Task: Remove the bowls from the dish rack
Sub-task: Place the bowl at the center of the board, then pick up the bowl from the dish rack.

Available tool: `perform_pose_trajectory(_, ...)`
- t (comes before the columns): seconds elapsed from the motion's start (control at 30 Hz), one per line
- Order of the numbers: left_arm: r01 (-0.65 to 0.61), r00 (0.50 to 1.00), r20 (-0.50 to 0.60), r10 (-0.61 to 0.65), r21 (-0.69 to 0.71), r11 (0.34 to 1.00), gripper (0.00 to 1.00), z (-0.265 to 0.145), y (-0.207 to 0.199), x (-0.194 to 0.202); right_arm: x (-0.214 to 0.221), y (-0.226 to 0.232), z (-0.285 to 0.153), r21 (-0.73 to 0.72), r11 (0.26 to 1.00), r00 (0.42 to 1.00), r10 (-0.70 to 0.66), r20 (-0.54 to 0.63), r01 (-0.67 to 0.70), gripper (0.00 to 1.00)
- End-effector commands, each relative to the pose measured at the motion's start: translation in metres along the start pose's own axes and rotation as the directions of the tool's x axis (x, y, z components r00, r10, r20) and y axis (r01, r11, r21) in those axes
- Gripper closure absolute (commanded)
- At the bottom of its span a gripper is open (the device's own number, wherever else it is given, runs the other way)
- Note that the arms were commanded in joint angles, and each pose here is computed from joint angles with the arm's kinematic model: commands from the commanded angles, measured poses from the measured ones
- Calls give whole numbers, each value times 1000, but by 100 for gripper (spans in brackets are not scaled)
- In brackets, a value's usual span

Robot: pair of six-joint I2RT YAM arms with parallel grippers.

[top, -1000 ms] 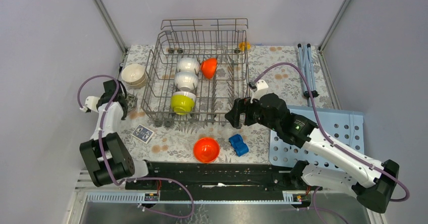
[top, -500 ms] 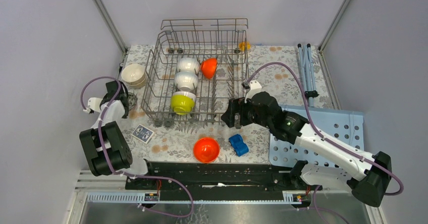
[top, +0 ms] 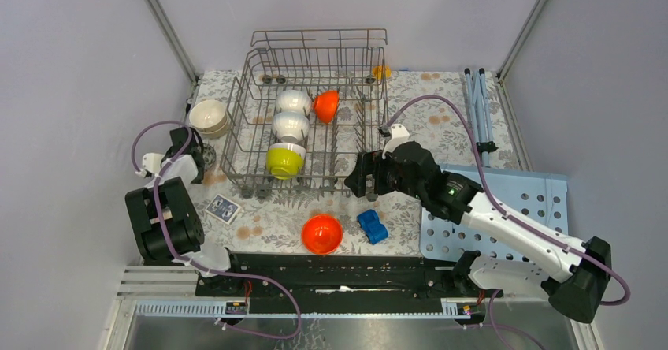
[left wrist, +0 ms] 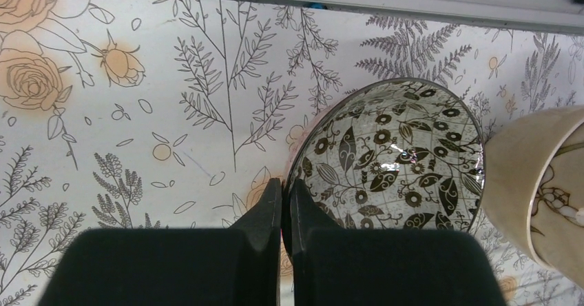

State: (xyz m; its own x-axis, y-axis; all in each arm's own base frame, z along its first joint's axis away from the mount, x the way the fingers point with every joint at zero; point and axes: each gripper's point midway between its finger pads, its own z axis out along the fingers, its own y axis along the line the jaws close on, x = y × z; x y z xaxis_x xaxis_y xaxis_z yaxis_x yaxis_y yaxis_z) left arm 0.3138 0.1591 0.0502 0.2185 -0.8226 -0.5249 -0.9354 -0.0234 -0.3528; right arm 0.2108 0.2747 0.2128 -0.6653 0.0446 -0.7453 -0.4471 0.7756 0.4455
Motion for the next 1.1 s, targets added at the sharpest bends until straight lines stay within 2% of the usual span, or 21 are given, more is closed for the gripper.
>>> perform_pose_trajectory(0.0, 5, 999, 46, -7, 52, 999, 96, -2, -17, -3, -21, 10, -15, -21, 1000, 998, 16, 65, -14, 0)
perform_pose_trajectory(0.13, -6, 999, 52, 4, 39, 999, 70, -1, -8, 2, -19, 9, -17, -22, 1000, 998, 17, 64, -16, 0)
perform_pose_trajectory(0.37, -10, 999, 47, 8, 51, 999, 39, -13, -1, -1, -21, 10, -23, -27, 1000, 998, 7, 64, -6, 0)
perform_pose_trajectory(0.53, -18, 997, 72, 6, 158, 987, 3, -53, -28, -26, -29, 13, -32, -36, 999, 996, -6, 88, 9, 0)
perform_pose_trajectory(0.7, -16, 987, 154, -34, 309, 951, 1, -122, -60, -71, -36, 11, -37, -12, 1000, 995, -23, 99, 24, 0)
perform_pose_trajectory(0.87, -62, 981, 188, -40, 506, 860, 1, -200, -88, -91, -49, 8, -42, 7, 1000, 986, -29, 166, 28, 0)
perform_pose_trajectory(0.97, -264, 951, 300, 76, 658, 706, 1, -271, -114, -80, -59, 12, -45, -34, 995, 963, -78, 260, 90, 0)
perform_pose_trajectory(1.07, -403, 912, 380, 153, 764, 504, 1, -337, -116, -56, -70, 13, -47, -9, 993, 956, -109, 273, 115, 0)
